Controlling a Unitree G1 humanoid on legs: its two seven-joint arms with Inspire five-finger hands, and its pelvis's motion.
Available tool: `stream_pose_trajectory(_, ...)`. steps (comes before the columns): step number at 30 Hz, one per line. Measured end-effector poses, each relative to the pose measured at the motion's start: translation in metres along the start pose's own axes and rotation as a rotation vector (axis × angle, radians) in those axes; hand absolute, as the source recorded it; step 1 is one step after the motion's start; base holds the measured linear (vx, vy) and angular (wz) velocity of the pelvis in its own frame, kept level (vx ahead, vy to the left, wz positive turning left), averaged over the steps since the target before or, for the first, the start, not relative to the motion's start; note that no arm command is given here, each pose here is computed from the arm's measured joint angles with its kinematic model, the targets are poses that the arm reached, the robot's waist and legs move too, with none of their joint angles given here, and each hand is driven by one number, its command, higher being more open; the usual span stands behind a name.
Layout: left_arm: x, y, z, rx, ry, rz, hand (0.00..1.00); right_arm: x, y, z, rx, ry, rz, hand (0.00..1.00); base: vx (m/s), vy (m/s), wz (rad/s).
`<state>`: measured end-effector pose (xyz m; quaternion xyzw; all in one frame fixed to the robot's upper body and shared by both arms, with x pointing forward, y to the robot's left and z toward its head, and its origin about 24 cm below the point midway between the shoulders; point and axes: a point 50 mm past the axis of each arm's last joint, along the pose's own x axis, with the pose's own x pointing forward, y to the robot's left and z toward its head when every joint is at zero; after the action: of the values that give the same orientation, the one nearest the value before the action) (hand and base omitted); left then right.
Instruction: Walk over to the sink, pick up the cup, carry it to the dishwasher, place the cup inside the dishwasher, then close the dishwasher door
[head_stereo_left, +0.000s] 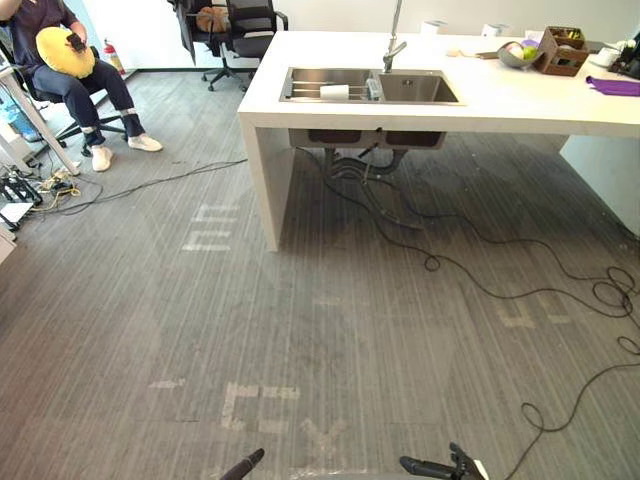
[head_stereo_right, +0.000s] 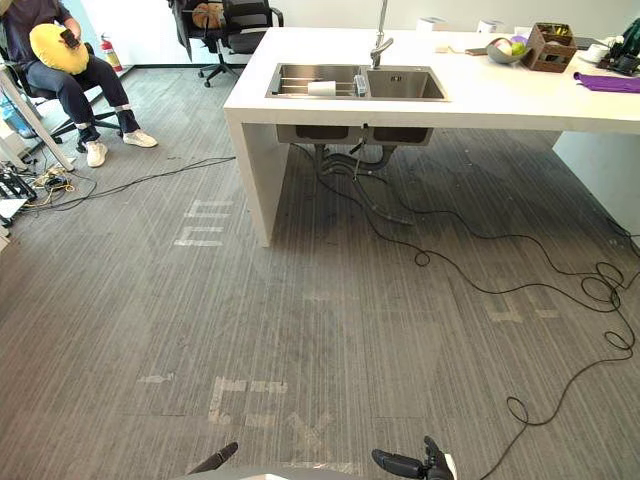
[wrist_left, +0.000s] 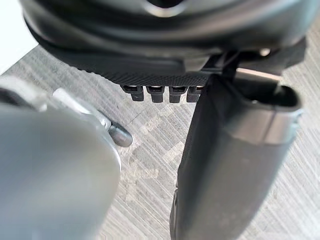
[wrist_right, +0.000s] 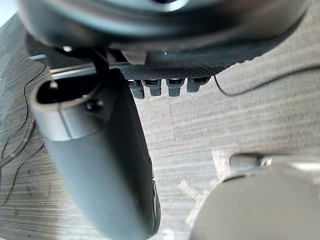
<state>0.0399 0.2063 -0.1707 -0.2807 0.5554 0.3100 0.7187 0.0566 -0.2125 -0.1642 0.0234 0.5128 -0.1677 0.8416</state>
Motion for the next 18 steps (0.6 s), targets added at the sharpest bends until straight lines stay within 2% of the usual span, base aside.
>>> stream_pose_trajectory(8, 0.0, -0.004, -0.004, -0.105, 0.067, -0.069, 1.0, 0.0, 0.002, 0.002, 0.126, -0.023, 0.035, 1.0, -0.01, -0.002, 0.07)
stream_pose_trajectory(13, -0.002, -0.007, 0.0, -0.114, 0.048, -0.108, 1.0, -0.003, 0.006, 0.018, 0.147, -0.145, 0.09, 1.0, -0.01, 0.036, 0.33)
stream_pose_trajectory(18, -0.003, 0.0, -0.004, -0.182, 0.073, -0.071, 1.0, -0.006, 0.01, 0.026, 0.166, -0.21, 0.146, 1.0, 0.11, -0.001, 0.34)
